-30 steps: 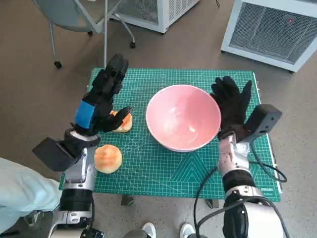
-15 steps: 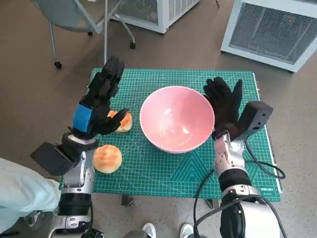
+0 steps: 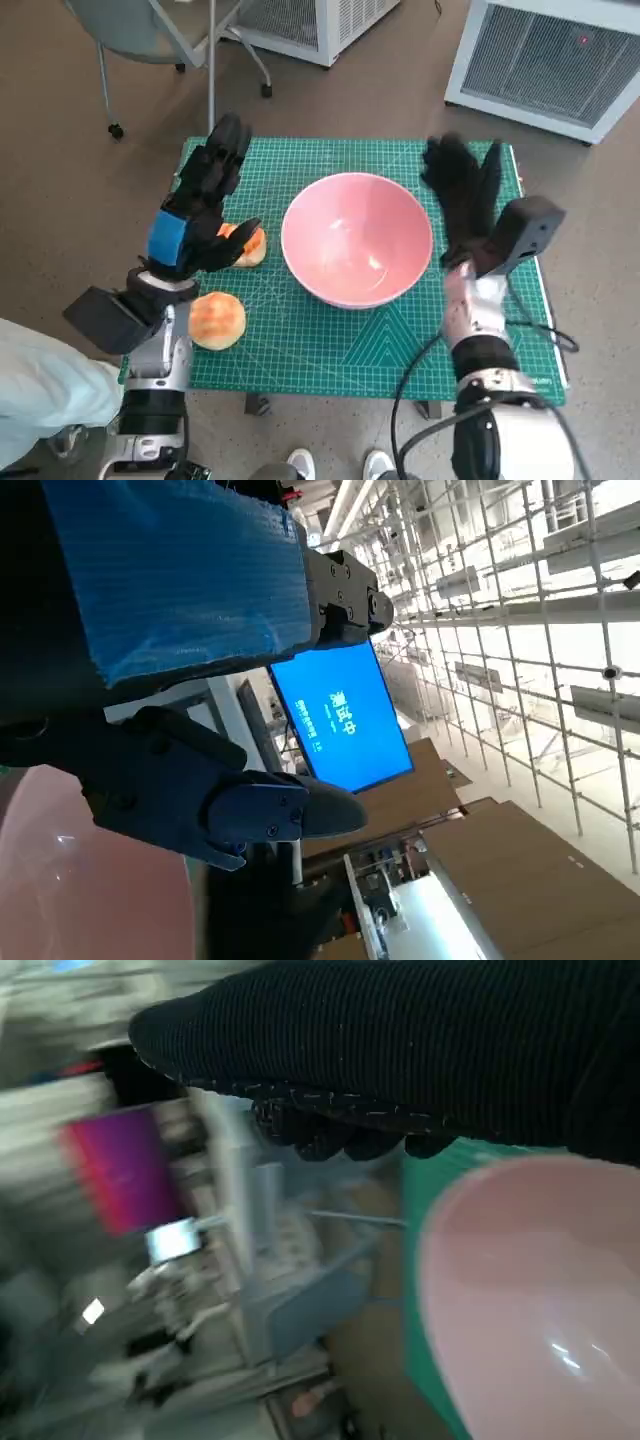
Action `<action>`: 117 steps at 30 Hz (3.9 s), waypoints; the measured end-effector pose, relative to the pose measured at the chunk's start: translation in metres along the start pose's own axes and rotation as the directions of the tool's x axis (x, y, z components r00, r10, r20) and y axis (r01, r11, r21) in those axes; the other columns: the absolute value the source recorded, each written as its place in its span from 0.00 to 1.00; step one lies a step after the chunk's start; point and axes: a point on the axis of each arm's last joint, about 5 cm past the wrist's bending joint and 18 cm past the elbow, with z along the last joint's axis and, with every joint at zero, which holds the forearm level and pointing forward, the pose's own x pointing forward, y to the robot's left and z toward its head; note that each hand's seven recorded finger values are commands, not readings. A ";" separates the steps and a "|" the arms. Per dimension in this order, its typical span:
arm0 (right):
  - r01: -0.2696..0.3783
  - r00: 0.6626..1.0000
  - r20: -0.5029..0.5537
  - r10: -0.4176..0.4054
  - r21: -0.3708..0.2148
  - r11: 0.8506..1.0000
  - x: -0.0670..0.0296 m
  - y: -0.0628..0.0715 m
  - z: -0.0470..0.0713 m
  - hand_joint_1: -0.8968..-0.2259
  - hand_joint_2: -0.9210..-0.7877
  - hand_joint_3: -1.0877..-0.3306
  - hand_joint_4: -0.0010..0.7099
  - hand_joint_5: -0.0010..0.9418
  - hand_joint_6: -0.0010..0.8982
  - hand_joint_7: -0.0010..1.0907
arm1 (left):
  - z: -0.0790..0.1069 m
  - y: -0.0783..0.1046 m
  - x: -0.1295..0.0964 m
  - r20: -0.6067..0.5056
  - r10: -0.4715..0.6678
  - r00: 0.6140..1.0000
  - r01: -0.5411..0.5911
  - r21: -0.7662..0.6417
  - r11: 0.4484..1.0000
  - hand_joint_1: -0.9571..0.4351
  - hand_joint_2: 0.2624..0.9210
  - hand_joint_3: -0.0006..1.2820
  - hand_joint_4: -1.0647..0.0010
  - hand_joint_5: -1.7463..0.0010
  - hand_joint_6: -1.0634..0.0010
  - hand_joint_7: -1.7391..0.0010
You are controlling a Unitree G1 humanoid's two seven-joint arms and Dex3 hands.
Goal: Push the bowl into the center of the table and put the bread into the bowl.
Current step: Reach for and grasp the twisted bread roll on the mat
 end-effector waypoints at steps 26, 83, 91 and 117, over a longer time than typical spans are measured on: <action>-0.198 0.892 0.335 0.303 -0.313 0.929 -0.0191 -0.010 0.044 0.34 0.00 0.41 0.33 0.01 0.16 0.28 | -0.005 -0.023 0.033 0.071 -0.140 0.988 0.146 -0.088 0.985 0.23 1.00 0.25 0.88 1.00 0.81 0.99; -0.247 0.880 0.321 0.349 -0.319 0.915 -0.0295 0.001 0.054 0.29 0.00 0.41 0.30 0.00 0.05 0.44 | 0.038 0.055 0.041 -0.542 -0.145 0.828 0.481 0.554 0.679 0.57 0.73 0.00 0.92 1.00 0.69 0.98; -0.265 0.883 0.300 0.362 -0.318 0.910 -0.0285 0.002 0.050 0.29 0.00 0.41 0.30 0.00 0.04 0.45 | 0.028 0.055 0.044 -0.695 -0.065 0.716 0.579 0.540 0.610 0.63 0.72 0.00 0.90 1.00 0.65 0.98; -0.277 0.883 0.290 0.369 -0.314 0.908 -0.0277 0.003 0.048 0.30 0.00 0.41 0.30 0.00 0.03 0.47 | -0.041 0.024 0.044 -0.898 0.043 0.438 0.774 0.401 0.490 0.61 0.74 0.01 0.82 0.99 0.62 0.99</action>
